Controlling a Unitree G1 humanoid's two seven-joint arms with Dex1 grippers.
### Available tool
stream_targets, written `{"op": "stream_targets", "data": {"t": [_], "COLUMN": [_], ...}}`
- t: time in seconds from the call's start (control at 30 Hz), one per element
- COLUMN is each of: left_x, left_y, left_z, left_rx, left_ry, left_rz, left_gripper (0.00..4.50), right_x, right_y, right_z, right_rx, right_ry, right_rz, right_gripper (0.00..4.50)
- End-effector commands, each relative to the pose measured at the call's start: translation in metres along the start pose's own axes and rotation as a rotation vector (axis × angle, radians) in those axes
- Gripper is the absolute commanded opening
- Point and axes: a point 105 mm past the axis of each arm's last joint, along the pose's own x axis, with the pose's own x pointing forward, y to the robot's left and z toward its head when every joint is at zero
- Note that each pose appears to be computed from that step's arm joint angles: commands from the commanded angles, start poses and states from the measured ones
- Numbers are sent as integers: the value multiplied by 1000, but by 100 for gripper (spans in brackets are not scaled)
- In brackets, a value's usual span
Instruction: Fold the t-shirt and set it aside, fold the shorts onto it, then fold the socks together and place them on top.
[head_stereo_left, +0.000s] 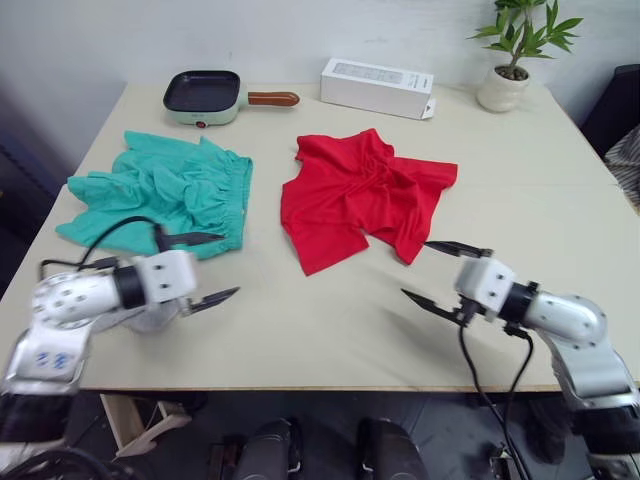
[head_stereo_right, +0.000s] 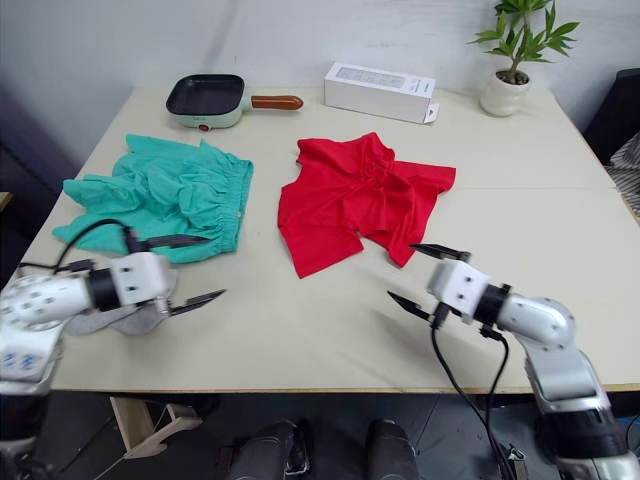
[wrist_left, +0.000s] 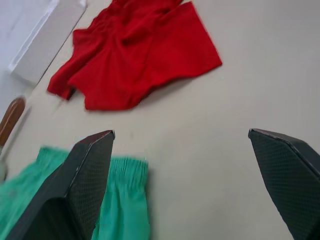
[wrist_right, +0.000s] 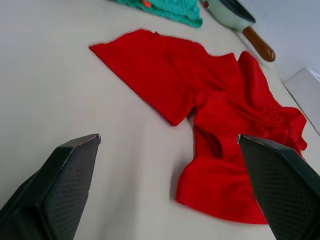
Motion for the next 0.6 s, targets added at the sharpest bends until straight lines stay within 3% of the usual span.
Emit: {"op": "stream_targets", "data": {"t": [0.03,0.17,0.37,0.6], "left_x": [24,52,85,118], "left_y": [1,-1,17,8], "left_z": [-4,-3,-3,12], "left_rx": [46,126,258,281], "left_ry": [4,-5,32,-27], "left_rz": [-35,-91,-15,-88], "left_gripper": [450,450,450,450], "right_x": [14,23,19,16], "right_y": [-3,-13,-27,-30], "right_z": [-8,-14,-23,-30], "right_rx": [19,22,25,88], "right_ry": [66,119,170,201], "right_rz": [-35,-104,-187,-215], "right_gripper": [447,447,447,447]}}
